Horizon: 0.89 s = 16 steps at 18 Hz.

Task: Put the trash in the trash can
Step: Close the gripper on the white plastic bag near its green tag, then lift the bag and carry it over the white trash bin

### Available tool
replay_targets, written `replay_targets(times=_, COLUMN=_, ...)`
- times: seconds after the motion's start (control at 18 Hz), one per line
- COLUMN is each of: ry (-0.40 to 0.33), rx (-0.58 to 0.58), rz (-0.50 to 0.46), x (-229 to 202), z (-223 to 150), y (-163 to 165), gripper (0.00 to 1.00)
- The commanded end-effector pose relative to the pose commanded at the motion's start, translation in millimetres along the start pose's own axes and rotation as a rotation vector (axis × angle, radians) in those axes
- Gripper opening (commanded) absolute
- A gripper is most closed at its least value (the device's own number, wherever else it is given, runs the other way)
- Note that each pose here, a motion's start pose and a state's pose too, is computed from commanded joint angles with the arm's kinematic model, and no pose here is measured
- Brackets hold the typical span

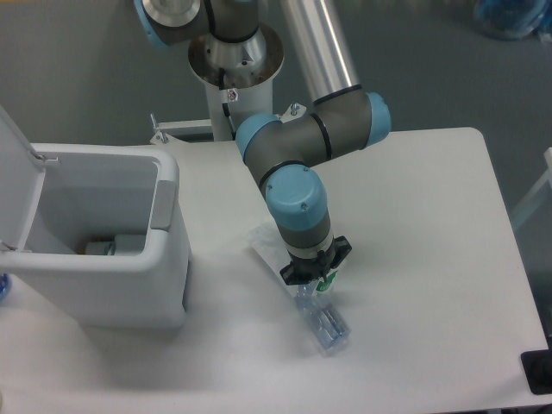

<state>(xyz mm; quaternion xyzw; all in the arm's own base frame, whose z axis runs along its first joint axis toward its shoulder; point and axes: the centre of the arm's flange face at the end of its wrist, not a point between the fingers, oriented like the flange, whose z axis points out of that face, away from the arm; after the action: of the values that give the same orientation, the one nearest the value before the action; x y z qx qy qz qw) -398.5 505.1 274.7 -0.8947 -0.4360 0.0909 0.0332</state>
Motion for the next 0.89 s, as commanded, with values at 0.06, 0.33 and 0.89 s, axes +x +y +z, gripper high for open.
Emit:
replay_targets(times=0.06, ry=0.012, rx=0.009, rz=-0.012, x=-7, z=-5, y=-2, gripper=0.03)
replay_targets(times=0.33, ry=0.076, rx=0.082, rz=-0.057, x=-44, z=-47, y=-14, gripper=0.03)
replay_targets(times=0.89, ry=0.532, rx=0.389, rz=-0.218, x=-114, z=-227, y=-19, gripper=0.03)
